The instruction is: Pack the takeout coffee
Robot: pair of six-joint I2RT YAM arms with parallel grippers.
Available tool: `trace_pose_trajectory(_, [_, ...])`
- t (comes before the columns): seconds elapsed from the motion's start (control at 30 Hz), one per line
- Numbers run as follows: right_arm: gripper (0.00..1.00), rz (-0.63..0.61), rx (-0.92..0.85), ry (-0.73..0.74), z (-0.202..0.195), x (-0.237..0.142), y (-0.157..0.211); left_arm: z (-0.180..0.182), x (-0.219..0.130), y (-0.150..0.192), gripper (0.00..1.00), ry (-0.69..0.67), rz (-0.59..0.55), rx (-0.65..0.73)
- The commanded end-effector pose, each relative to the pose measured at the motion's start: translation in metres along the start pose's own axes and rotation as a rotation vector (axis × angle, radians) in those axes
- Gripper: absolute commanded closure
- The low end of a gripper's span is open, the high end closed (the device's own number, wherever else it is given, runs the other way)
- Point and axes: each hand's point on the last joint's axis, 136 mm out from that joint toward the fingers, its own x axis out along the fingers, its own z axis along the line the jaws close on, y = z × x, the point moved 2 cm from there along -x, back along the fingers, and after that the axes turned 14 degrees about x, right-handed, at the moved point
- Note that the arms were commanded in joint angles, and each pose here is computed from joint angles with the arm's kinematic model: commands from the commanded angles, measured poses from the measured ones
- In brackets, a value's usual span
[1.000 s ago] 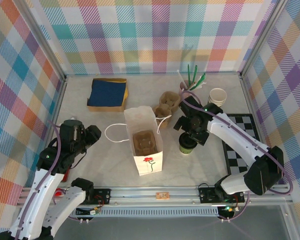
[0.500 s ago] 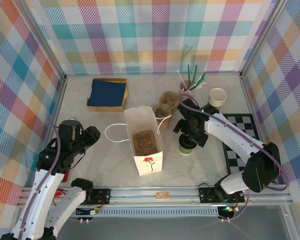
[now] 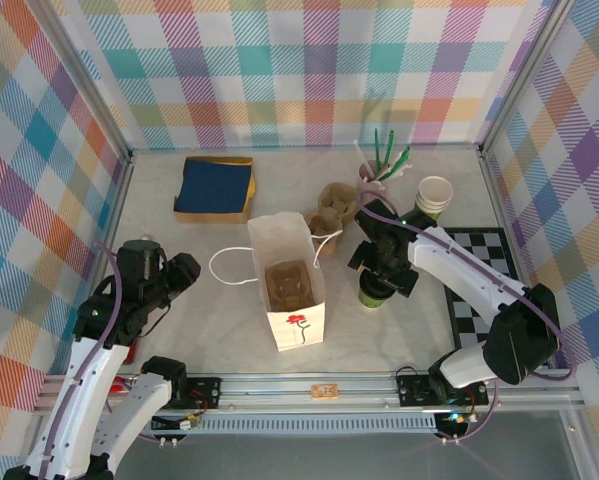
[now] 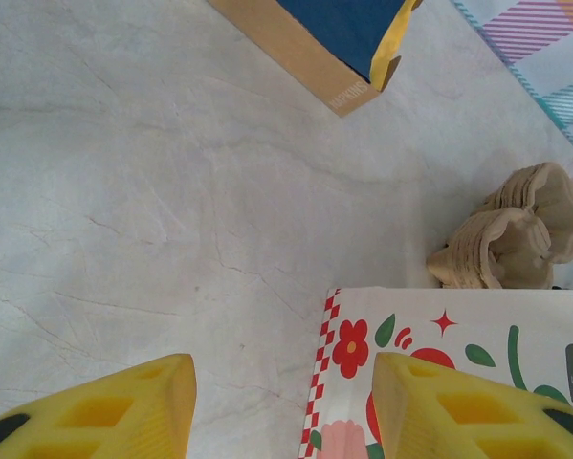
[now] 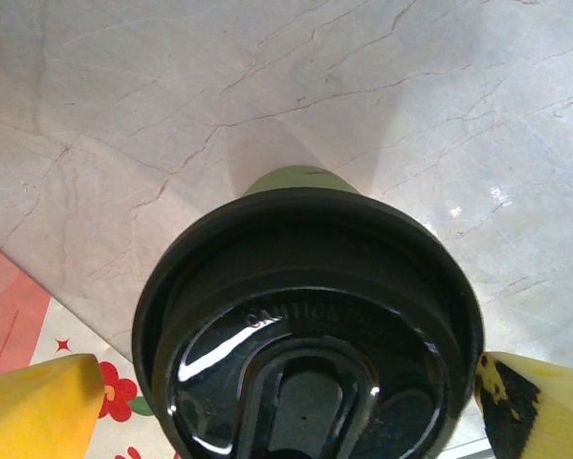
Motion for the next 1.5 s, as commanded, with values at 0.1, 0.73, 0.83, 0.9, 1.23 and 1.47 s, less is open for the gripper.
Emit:
trace_pose_trajectory(0.1, [0.01, -0.013, -0.022, 0.004, -0.002, -0.011, 0.0, 0.004, 0.006, 0.005, 0.48, -0.01, 0.024, 0.006])
trace_pose_trajectory(0.73, [0.01, 0.003, -0.041, -0.034, 0.008, -0.01, 0.004, 0.005, 0.005, 0.004, 0.48, -0.011, 0.024, 0.007])
trace_pose_trajectory(0.83, [0.01, 0.008, -0.031, -0.007, 0.005, -0.004, 0.005, 0.005, 0.006, 0.005, 0.48, -0.013, 0.026, 0.007])
trace_pose_trajectory(0.9, [0.01, 0.011, -0.029, 0.003, 0.004, 0.0, 0.005, 0.006, 0.006, 0.005, 0.48, -0.013, 0.026, 0.009])
trace_pose_trajectory(1.23, [0.01, 0.011, -0.034, -0.021, 0.012, 0.002, 0.004, 0.007, 0.006, 0.005, 0.49, -0.021, 0.025, 0.012])
trace_pose_trajectory(1.47, [0.01, 0.018, -0.03, 0.005, 0.009, 0.01, 0.005, 0.007, 0.007, 0.005, 0.49, -0.022, 0.025, 0.014])
